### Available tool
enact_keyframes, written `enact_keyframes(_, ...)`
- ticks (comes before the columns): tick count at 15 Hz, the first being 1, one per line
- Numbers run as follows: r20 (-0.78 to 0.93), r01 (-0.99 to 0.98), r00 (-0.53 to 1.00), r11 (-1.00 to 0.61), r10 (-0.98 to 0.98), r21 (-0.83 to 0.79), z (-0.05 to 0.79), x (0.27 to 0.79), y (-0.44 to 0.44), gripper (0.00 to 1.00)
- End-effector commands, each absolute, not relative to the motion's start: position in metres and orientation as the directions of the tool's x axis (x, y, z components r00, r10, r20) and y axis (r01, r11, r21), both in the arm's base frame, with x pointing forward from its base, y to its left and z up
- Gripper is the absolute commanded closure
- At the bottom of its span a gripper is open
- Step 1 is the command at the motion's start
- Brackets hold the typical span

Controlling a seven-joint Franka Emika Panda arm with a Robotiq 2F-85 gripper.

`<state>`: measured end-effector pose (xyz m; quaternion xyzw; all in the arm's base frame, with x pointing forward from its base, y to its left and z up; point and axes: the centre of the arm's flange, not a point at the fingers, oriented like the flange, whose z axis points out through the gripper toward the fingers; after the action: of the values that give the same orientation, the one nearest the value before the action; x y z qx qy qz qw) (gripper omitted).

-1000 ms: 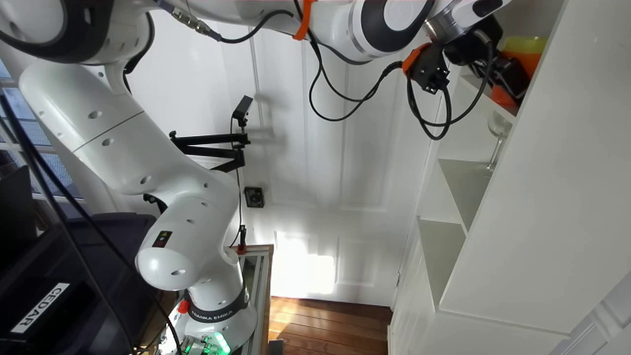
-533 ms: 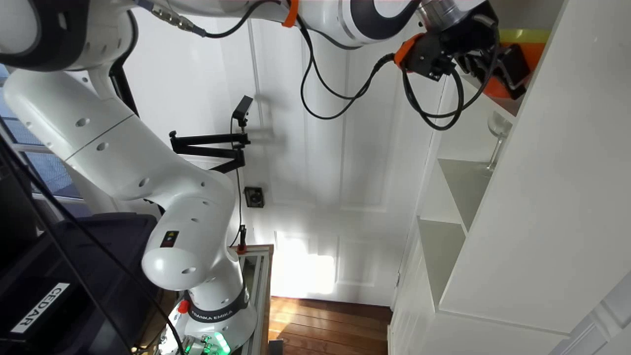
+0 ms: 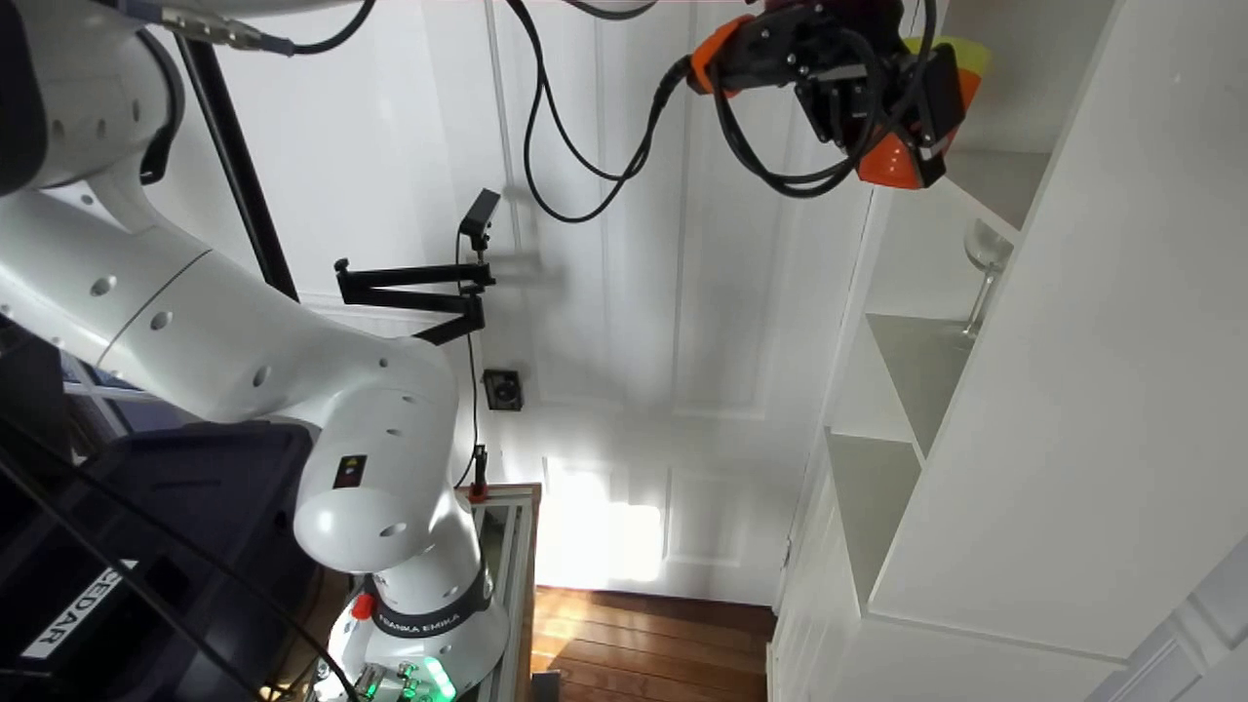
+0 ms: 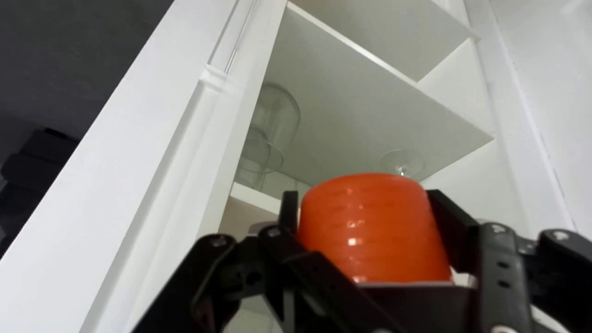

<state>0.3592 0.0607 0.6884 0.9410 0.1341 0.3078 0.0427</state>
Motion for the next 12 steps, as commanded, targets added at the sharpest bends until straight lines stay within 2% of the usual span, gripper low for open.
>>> enact_keyframes(1, 0.530, 0.307, 0.768, -0.933, 0.360, 0.189, 0.714, 0.318, 0.042, 0.57)
enact_keyframes(5, 0.502, 0.380, 0.757, -0.907, 0.419, 0.183, 0.741, 0.284, 0.021, 0.57)
enact_keyframes(11, 0.587, 0.413, 0.688, -0.895, 0.426, 0.165, 0.793, 0.260, 0.015, 0.57)
enact_keyframes(12, 0.570, 0.409, 0.700, -0.896, 0.431, 0.175, 0.775, 0.263, 0.014, 0.32)
